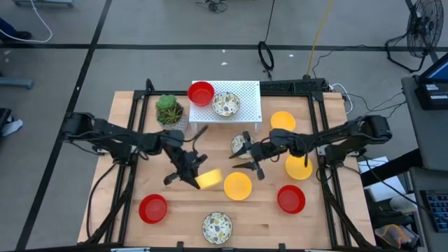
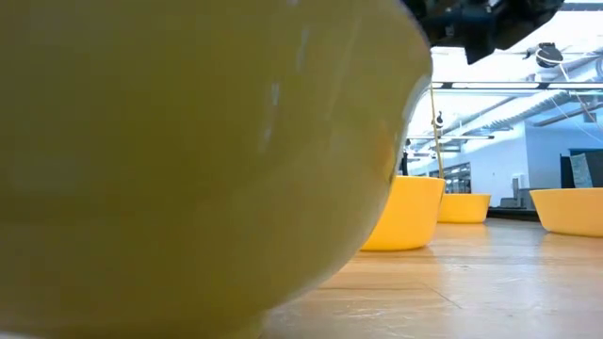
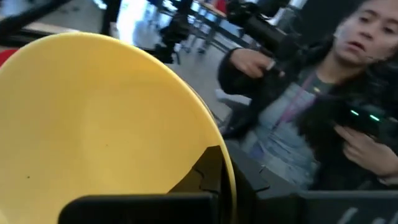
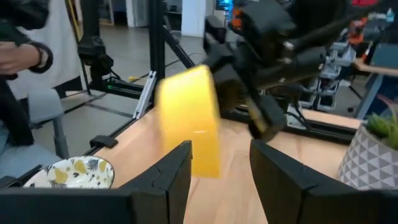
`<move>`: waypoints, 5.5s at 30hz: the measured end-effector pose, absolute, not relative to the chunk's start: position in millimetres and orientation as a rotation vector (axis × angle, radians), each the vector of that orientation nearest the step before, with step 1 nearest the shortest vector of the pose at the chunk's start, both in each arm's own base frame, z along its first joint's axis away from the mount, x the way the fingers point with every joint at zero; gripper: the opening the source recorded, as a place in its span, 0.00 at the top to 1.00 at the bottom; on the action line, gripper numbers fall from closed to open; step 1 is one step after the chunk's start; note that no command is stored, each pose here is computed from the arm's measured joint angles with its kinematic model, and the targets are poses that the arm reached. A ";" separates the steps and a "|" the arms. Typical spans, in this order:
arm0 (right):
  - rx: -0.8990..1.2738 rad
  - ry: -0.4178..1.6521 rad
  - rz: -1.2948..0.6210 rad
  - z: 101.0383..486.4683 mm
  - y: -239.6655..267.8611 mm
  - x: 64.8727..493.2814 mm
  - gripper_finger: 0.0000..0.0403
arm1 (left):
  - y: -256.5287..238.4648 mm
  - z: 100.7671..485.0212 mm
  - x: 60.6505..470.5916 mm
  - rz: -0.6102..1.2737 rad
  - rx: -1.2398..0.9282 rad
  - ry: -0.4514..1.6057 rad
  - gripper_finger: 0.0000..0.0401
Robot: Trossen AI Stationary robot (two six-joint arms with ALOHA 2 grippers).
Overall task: Pick & Place Mini bowls
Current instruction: Put the yellow bowl on the shelf
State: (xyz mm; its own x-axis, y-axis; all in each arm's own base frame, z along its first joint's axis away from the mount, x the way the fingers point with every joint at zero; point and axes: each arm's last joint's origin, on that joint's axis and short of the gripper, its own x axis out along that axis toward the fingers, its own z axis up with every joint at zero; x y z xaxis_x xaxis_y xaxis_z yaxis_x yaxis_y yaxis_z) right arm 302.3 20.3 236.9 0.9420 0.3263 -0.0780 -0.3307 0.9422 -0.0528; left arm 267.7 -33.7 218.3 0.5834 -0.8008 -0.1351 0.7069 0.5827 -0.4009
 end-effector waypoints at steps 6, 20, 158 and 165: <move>0.003 0.114 0.328 227.4 19.1 312.9 0.62 | -20.3 220.7 289.6 -0.862 -0.313 0.487 0.98; -0.017 0.126 0.383 225.0 20.6 312.7 0.62 | -8.9 225.7 327.4 -0.876 -0.228 0.732 0.99; 0.029 0.657 -0.684 267.6 -157.9 298.0 1.00 | -1.9 392.9 215.0 0.190 -0.111 0.483 0.33; 0.029 0.590 -0.697 273.1 -161.0 300.1 0.99 | -0.7 393.5 211.2 0.213 -0.088 0.488 0.33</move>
State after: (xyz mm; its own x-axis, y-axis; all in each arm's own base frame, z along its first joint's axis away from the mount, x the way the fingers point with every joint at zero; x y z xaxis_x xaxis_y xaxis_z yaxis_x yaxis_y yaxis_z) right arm 300.1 -161.0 273.1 0.6115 -0.5959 -0.5206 0.6117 0.7733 -0.1666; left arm 211.2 -0.7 393.5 0.8616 0.1818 -0.4739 -0.2236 0.9741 -0.0328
